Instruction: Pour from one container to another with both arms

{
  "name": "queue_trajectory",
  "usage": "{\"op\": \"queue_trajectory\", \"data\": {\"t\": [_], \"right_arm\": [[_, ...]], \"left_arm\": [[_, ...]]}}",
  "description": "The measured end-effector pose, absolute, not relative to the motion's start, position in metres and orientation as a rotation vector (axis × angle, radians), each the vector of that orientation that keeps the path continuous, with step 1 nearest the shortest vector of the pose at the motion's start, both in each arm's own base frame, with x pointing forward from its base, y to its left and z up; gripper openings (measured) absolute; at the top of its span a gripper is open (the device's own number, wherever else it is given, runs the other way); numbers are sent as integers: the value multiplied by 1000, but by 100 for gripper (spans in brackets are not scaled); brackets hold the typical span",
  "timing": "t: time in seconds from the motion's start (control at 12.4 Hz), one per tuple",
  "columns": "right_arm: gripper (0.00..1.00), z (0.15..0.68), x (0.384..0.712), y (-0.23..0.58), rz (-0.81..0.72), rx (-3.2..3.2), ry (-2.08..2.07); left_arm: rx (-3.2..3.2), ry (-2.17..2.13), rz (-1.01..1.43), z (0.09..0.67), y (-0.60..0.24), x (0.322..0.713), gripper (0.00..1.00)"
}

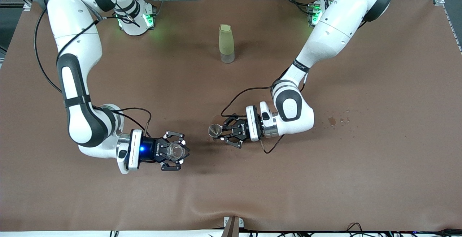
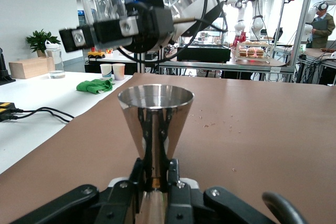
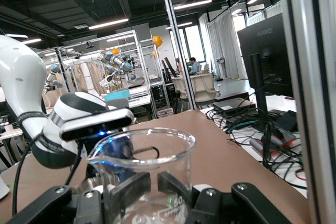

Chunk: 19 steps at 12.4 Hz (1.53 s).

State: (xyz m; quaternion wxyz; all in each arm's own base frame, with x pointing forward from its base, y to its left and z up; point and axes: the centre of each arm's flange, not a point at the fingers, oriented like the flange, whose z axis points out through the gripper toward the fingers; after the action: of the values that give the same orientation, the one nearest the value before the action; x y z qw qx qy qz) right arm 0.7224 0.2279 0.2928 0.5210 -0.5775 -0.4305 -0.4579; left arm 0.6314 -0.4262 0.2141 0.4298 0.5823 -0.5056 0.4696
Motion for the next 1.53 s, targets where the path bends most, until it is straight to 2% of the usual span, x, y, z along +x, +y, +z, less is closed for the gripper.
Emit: {"op": "queue_trajectory", "data": {"t": [0.4,0.73,1.53], "right_arm": [[15,331,674,276,-1004,-1413,-1010],[15,337,635,316,-956,-1471,-916],[15,358,609,346,-712,-1566,-645]], "left_arm": [[1483,-1284,1178,211,-423,634,21],[1517,-1305,1211,216,-409,648,21],[1523,-1309,1211,217,-421,642,21]]}}
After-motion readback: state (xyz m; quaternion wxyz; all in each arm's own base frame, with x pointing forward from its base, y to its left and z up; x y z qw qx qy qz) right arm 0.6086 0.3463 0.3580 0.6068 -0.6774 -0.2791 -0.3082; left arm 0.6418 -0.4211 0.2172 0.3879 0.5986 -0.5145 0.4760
